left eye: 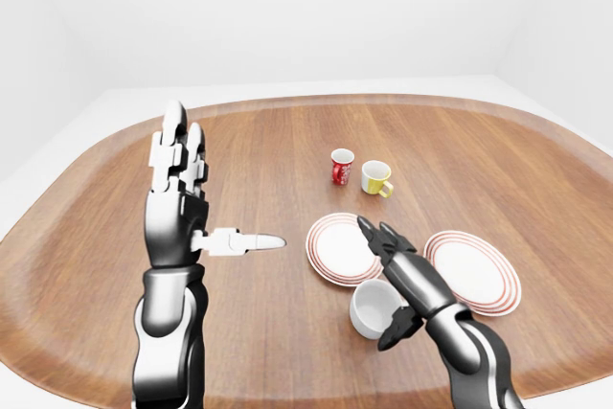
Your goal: Put the white mug on the left plate.
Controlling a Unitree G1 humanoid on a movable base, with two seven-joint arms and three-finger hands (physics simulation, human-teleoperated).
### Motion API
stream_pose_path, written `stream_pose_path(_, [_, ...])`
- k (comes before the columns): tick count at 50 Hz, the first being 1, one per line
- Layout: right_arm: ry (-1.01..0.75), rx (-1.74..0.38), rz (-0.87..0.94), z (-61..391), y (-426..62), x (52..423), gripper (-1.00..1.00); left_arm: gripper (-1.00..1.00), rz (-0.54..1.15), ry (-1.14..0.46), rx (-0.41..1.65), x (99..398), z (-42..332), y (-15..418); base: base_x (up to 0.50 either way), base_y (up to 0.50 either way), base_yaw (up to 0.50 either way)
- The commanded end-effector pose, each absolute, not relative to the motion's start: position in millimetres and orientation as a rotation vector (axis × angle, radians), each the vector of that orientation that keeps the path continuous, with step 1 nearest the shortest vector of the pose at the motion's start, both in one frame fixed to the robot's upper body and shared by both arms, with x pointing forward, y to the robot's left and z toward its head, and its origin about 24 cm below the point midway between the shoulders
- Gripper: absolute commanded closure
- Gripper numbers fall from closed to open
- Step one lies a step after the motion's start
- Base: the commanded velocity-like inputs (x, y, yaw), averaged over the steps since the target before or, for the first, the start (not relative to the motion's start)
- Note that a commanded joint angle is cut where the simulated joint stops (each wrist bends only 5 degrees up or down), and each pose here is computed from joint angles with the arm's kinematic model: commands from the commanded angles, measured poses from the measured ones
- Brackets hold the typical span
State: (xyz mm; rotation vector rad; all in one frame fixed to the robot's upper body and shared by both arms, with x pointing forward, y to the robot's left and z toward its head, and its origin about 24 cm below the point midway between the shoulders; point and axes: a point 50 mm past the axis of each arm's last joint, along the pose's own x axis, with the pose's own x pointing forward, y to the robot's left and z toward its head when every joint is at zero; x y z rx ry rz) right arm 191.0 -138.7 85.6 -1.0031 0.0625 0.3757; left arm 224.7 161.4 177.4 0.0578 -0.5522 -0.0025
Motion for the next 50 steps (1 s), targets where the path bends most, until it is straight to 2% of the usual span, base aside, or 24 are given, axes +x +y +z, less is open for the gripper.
stream_pose_path(1, [0.1, -1.025, 0.379, 79, -141, 198, -1.0, -1.0, -0.002, -0.549, 0.058, 225, 177, 162, 0.0, 0.0, 0.0])
stream_pose_path(16, [0.085, -1.029, 0.244, 63, -145, 207, -1.0, -1.0, -0.005, -0.553, 0.059, 224, 177, 161, 0.0, 0.0, 0.0])
stream_pose_path(37, [0.129, -1.044, 0.281, 49, -140, 190, -1.0, -1.0, -0.004, -0.56, 0.059, 224, 179, 161, 0.0, 0.0, 0.0])
stream_pose_path(50, [0.141, -1.084, 0.272, 46, -143, 194, -1.0, -1.0, -0.004, -0.555, 0.059, 224, 178, 161, 0.0, 0.0, 0.0])
